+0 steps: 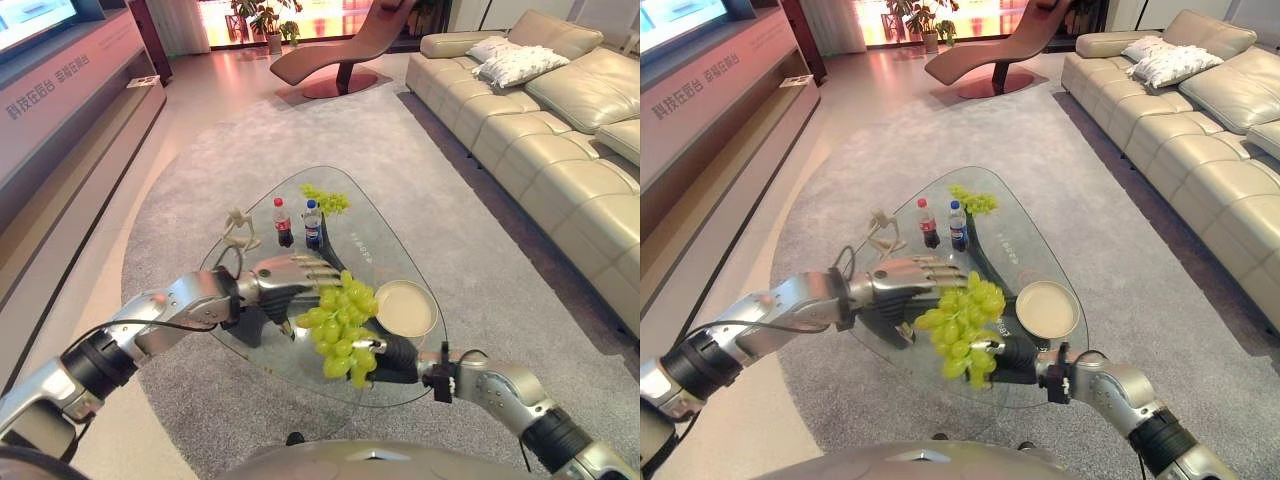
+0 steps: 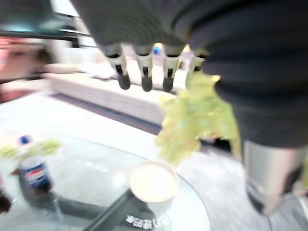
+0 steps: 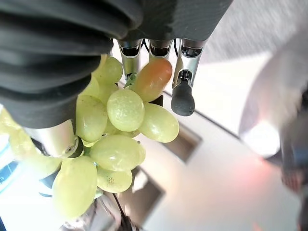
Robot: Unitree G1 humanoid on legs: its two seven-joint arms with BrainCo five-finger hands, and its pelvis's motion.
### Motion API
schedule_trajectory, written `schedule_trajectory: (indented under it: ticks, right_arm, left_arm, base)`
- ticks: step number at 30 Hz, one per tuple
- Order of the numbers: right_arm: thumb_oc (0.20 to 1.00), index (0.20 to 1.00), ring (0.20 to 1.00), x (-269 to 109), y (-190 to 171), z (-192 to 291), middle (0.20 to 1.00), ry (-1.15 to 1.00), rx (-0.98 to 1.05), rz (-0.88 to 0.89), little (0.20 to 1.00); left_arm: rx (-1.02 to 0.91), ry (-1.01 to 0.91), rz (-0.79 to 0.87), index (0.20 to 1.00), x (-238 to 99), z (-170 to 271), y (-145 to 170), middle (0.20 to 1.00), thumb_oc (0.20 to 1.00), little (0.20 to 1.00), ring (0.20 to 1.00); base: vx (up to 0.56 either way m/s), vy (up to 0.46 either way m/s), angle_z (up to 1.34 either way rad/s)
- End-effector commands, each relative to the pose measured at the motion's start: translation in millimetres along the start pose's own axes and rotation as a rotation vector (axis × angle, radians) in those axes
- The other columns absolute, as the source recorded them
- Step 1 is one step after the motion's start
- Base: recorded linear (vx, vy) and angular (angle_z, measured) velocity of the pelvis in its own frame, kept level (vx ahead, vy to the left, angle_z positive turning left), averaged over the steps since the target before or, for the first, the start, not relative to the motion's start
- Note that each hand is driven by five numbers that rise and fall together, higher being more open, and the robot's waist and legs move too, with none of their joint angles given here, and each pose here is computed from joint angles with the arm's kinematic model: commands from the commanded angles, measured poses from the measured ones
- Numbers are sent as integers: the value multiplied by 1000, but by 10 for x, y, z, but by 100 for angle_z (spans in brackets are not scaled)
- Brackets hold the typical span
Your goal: Pick up fruits into the plate
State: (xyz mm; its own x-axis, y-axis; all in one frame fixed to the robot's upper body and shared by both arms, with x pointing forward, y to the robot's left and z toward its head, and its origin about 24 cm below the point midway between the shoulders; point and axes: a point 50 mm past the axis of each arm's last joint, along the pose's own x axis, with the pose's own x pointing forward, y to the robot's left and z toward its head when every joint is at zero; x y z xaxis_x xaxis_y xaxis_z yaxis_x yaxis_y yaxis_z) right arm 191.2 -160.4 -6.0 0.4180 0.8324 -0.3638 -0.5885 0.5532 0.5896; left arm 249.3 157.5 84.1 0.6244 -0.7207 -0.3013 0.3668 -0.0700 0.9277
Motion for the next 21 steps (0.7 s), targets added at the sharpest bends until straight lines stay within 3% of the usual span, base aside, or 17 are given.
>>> schedule_trajectory:
  ticks: [1, 9, 15, 16, 21]
  right_arm:
    - [200, 200, 200, -58, -30, 357, 200, -184, -143, -22, 200]
    - [200, 200, 200, -426, -383, 375, 200, -221, -304, -366, 200]
    - [200, 200, 200, -597, -572, 366, 200, -212, -374, -555, 200]
    - [200, 200, 200, -654, -675, 386, 200, -185, -424, -668, 200]
    - [200, 200, 200, -670, -820, 533, 200, -198, -470, -813, 200]
  left_arm:
    - [-125, 147, 160, 1000, -148, -321, 186, 1000, 1000, 1000, 1000]
    - [-605, 456, 233, 1000, -543, -722, -461, 1000, 1000, 1000, 1000]
    - [-903, 693, 195, 1000, -755, -835, -1167, 1000, 1000, 1000, 1000]
    - [-1031, 854, 142, 1000, -879, -800, -1639, 1000, 1000, 1000, 1000]
    - [-1148, 1034, 71, 1000, -963, -725, -2083, 1000, 1000, 1000, 1000]
  base:
    - [30, 2, 0]
    - [44, 0, 0]
    - [43, -19, -4]
    - [55, -43, -5]
    - [-60, -70, -7]
